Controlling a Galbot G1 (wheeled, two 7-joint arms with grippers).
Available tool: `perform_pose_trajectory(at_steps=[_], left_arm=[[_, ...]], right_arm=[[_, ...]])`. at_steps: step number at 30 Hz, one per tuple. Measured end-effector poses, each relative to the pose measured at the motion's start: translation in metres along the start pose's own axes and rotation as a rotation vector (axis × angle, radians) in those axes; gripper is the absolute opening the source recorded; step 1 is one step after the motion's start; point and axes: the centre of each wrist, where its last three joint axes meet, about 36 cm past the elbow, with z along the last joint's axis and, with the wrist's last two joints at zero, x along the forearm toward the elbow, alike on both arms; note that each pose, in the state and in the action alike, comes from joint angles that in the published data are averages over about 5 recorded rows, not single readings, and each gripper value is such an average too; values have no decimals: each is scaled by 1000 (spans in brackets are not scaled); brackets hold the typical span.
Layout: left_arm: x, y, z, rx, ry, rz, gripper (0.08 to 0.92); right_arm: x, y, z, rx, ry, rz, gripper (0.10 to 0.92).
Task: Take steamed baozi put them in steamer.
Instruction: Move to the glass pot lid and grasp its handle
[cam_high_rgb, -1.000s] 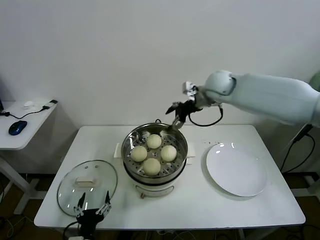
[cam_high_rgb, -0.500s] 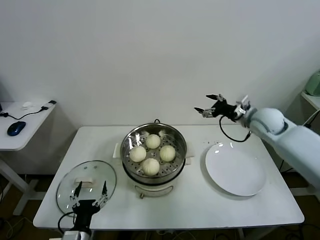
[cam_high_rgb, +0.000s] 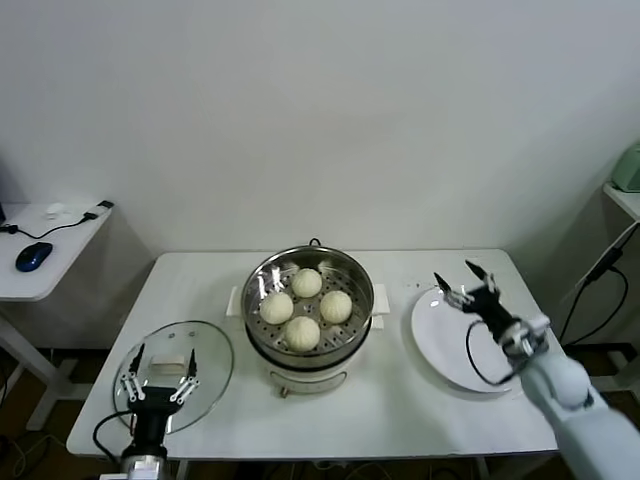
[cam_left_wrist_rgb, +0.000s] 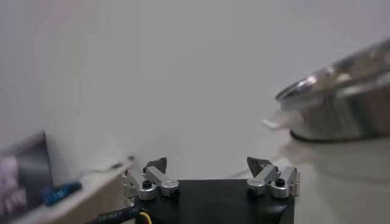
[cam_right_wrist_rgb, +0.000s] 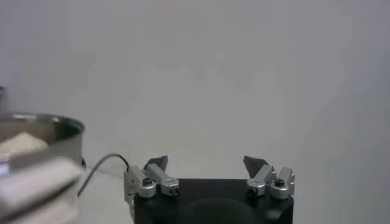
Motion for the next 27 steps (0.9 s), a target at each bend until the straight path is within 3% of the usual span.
perform_pose_trajectory(at_steps=[13, 19, 27], left_arm=[[3, 36, 55, -641, -84, 63, 823], [-1, 45, 78, -835, -77, 100, 823], [-10, 44, 100, -969, -40, 114, 823]], right_arm=[[93, 53, 93, -78, 67, 160, 823], [111, 72, 100, -93, 87, 196, 823], [125, 87, 98, -110, 99, 233, 823]])
